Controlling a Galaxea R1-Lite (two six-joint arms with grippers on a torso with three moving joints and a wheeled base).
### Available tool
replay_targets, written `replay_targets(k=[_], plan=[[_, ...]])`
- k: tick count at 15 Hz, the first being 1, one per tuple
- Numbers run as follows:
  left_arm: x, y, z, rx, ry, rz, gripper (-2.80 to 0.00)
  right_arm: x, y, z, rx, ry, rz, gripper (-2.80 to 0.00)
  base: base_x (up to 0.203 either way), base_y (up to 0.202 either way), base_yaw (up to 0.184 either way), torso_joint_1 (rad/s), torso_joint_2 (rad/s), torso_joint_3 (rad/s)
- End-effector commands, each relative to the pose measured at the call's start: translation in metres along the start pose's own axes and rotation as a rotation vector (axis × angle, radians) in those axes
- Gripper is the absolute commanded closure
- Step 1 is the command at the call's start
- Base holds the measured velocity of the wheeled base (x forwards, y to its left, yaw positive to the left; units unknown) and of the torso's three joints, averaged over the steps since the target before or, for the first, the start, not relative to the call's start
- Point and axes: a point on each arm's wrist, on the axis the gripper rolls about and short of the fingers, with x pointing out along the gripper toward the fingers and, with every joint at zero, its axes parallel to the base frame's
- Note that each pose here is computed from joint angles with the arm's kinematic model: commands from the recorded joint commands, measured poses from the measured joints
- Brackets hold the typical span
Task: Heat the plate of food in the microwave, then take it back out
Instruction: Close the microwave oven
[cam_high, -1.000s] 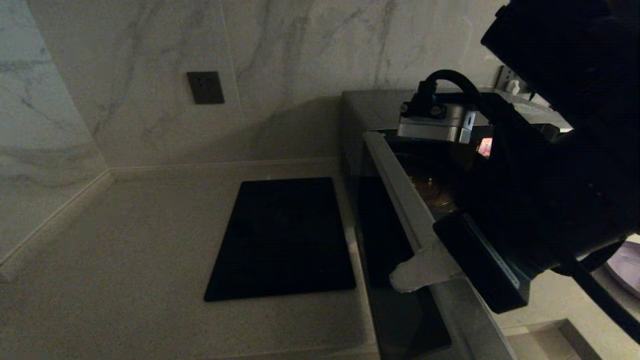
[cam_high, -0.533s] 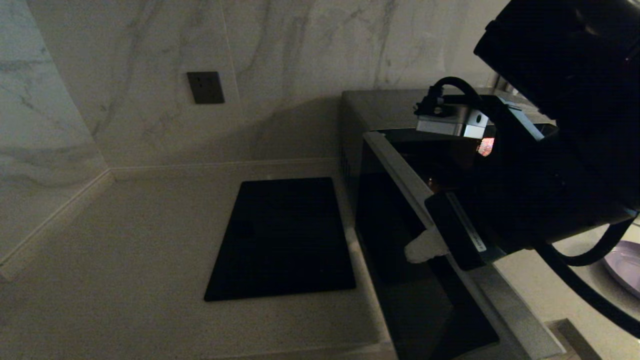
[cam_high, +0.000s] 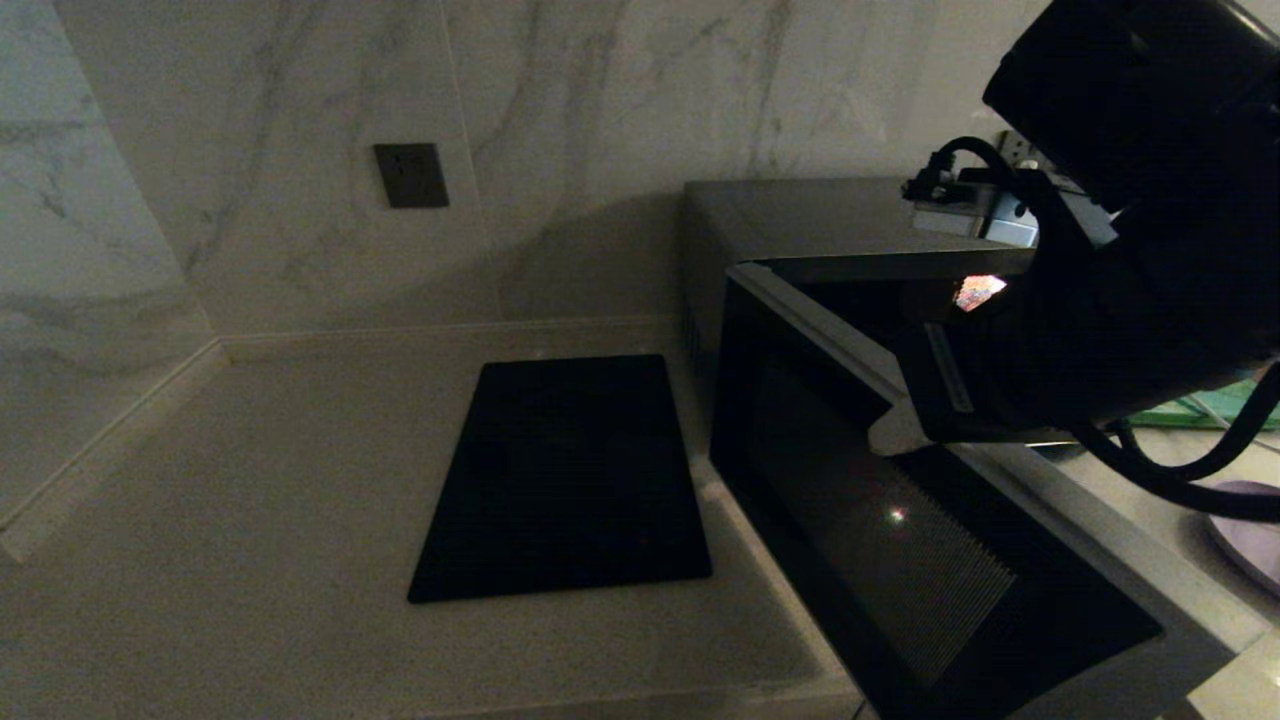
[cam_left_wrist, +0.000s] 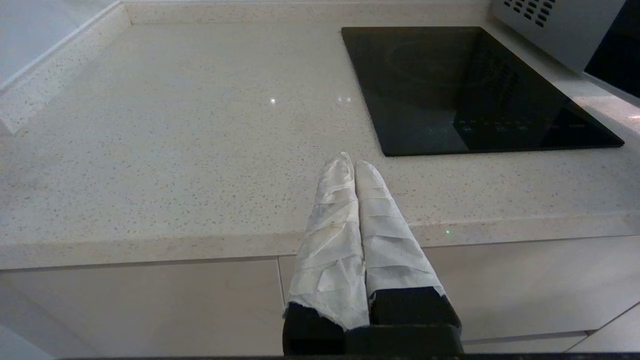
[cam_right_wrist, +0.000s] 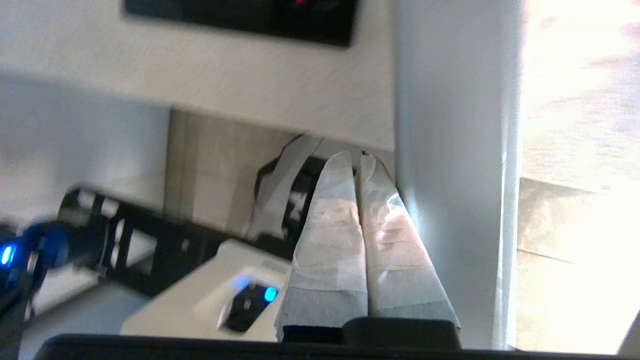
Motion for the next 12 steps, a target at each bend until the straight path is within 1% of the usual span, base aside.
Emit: replay_targets(k=[1,12], plan=[[0.0,0.0,0.0,0.0,0.0,0.001,0.0,-0.004,-0.015,0.006,0.049,-0.021,-0.03,0.0,0.0,0.0,0.0,0.0,0.0,0.0],[0.0,0.0,0.0,0.0,0.0,0.0,0.0,-0.004,-0.078,0.033,0.257,-0.096,-0.194,0.0,0.0,0.0,0.0,0.0,0.0,0.0]])
